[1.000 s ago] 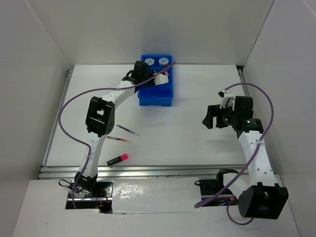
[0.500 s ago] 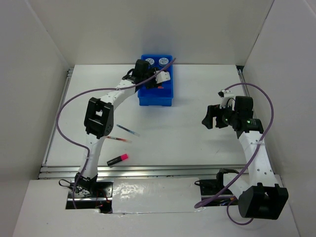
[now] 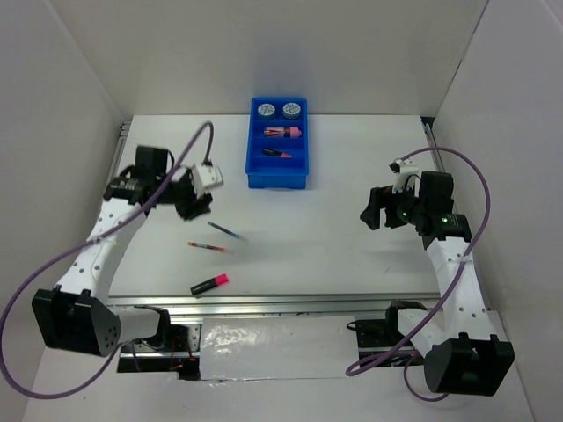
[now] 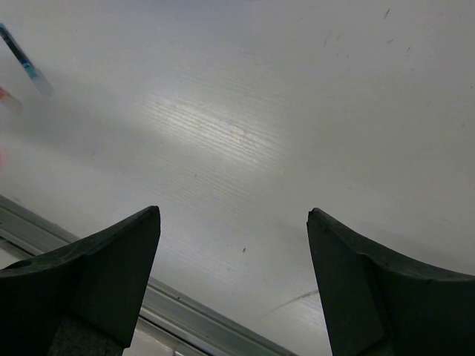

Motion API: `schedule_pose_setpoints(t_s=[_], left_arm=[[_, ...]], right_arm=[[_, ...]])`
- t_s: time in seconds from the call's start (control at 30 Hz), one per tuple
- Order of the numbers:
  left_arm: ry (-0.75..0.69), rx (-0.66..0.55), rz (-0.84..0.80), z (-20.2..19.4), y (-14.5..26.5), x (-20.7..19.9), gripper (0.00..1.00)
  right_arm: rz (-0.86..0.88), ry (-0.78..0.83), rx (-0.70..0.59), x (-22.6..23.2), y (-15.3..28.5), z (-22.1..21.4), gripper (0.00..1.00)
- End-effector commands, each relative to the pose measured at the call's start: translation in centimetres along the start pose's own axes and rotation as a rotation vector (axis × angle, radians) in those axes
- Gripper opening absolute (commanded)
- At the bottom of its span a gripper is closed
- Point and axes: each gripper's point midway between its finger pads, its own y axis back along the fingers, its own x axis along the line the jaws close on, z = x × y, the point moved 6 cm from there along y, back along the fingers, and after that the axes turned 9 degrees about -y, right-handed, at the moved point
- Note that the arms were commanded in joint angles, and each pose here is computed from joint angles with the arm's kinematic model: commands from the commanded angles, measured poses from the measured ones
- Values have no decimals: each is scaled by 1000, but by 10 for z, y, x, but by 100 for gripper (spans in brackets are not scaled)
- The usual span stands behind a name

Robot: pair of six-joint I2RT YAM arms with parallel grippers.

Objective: Sort the stationery into containers
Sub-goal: Grab a piece of stationery with the left arm

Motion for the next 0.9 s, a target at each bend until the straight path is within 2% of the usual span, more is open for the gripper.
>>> schedule_pose_setpoints(t_s=[0.0, 0.03, 0.2, 0.57, 0.87], left_arm=[[101, 141, -241, -60, -5, -84, 60], [90, 163, -243, -71, -2, -102, 62], [104, 216, -306, -95, -10, -145, 64], [66, 316, -337, -127, -36, -170, 63], [45, 335, -401, -126, -52, -178, 62]], right_arm=[[10, 39, -29, 5, 4, 9, 86], [12, 39, -25, 6, 3, 9, 86], [10, 52, -29, 8, 5, 13, 86], [-10, 52, -26, 7, 8, 4, 86], [-21, 58, -16, 4, 5, 6, 86]])
